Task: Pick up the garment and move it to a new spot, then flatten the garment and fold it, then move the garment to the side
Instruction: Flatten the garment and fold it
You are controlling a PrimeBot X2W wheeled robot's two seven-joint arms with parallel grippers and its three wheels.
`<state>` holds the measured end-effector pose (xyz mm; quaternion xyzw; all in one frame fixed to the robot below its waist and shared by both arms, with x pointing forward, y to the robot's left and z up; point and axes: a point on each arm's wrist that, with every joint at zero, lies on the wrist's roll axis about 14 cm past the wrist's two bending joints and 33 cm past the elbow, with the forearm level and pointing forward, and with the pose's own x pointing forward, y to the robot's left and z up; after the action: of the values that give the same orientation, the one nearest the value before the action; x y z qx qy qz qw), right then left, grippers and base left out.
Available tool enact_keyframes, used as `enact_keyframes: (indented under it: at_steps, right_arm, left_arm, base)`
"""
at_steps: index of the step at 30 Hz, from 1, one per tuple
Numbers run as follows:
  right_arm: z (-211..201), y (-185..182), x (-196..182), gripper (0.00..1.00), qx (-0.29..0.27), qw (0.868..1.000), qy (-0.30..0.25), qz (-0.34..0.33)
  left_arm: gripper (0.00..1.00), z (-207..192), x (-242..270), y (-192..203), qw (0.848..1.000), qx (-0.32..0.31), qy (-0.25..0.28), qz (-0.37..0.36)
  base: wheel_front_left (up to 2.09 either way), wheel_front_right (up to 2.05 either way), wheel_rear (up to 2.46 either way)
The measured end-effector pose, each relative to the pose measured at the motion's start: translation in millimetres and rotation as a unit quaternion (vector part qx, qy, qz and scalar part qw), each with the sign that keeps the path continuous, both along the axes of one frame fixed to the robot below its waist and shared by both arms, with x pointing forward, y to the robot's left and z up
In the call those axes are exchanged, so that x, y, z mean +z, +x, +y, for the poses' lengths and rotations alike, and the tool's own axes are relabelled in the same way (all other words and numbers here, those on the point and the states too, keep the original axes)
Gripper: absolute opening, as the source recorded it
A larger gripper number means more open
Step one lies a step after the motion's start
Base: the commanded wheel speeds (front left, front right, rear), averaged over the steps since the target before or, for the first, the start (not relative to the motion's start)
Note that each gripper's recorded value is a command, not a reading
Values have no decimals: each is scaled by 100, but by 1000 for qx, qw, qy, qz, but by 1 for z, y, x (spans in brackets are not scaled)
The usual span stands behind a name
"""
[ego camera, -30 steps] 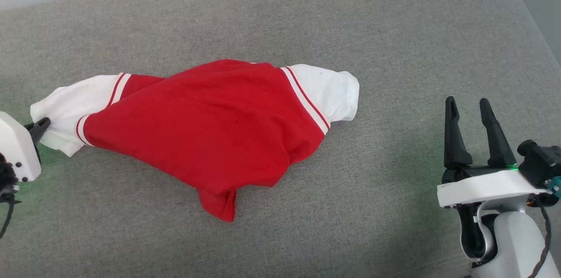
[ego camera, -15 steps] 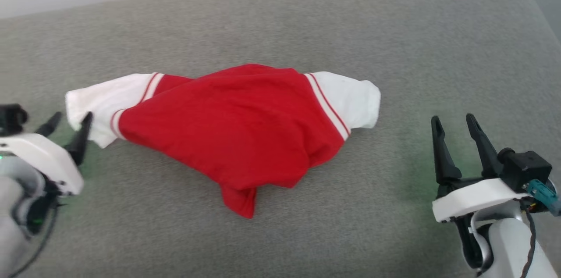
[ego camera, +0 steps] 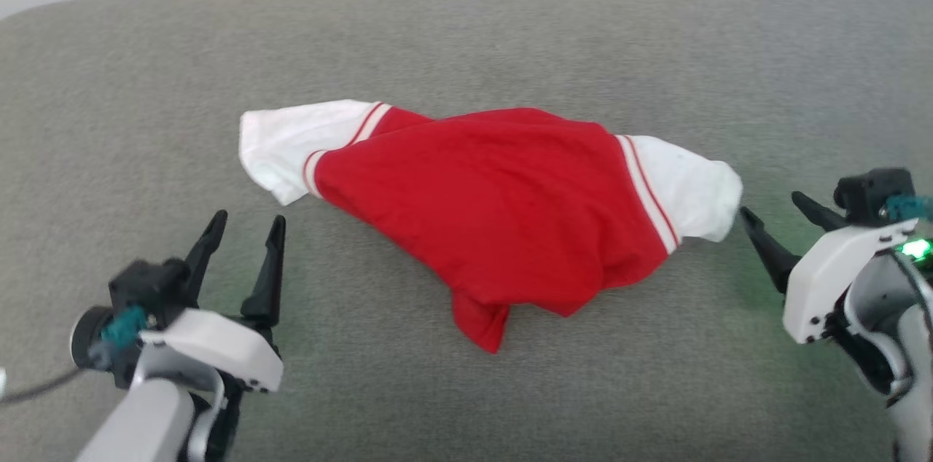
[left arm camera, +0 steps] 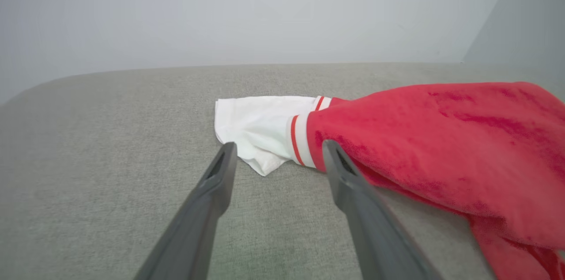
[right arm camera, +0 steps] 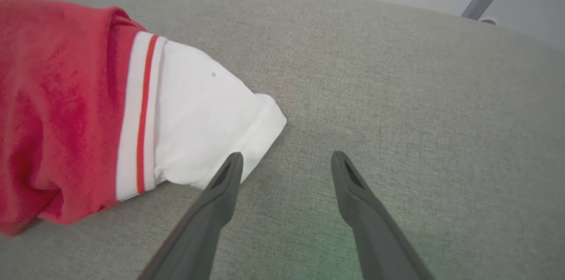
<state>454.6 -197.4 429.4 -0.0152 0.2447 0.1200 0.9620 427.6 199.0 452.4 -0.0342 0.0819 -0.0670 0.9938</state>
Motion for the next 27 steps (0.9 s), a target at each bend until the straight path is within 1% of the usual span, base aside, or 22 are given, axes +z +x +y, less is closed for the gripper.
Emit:
enact_keyframes:
  at_steps: [2, 3, 4, 5, 9, 12, 17, 18, 19, 20, 21, 22, 27]
  right_arm:
    - [4, 2, -4, 100, 16, 999, -6, 37]
    - [4, 2, -4, 100, 16, 999, -6, 37]
    - [6, 2, -7, 100, 20, 998, -5, 59]
    - [8, 2, -10, 100, 27, 996, -6, 83]
    - [12, 0, -24, 100, 44, 985, -15, 167]
    - [18, 7, -26, 100, 54, 979, -14, 196]
    - [28, 12, -40, 100, 70, 969, -19, 234]
    - [30, 14, -41, 98, 71, 969, -19, 237]
    - [32, 17, -42, 47, 73, 969, -18, 237]
    - [34, 18, -43, 36, 75, 968, -18, 237]
    - [36, 19, -43, 4, 75, 969, -16, 236]
    - [36, 21, -43, 0, 74, 970, -12, 233]
    - [33, 23, -39, 0, 60, 974, 0, 220]
  left_arm:
    - [100, 3, 6, -8, 1000, 16, -1, -18]
    - [100, 3, 6, -8, 1000, 16, -1, -18]
    - [100, 0, 10, -11, 999, 16, 3, -30]
    - [100, 0, 15, -14, 999, 16, 11, -41]
    - [100, 2, 25, -20, 997, 38, 10, -69]
    - [100, 4, 30, -21, 995, 46, 12, -83]
    - [100, 13, 21, -24, 995, 61, 13, -74]
    - [100, 15, 20, -25, 995, 65, 13, -72]
    - [100, 17, 18, -25, 995, 70, 12, -71]
    - [100, 20, 17, -26, 995, 73, 12, -70]
    - [100, 21, 17, -26, 995, 77, 13, -69]
    - [100, 22, 16, -26, 995, 78, 13, -68]
    - [100, 20, 15, -25, 995, 78, 7, -69]
  base:
    - [0, 0, 0]
    - [0, 0, 0]
    - [0, 0, 0]
    - [0, 0, 0]
    - [0, 0, 0]
    - [0, 0, 0]
    - [0, 0, 0]
    - [0, 0, 0]
    - [0, 0, 0]
    - [0, 0, 0]
    - [0, 0, 0]
    - [0, 0, 0]
    - [0, 0, 0]
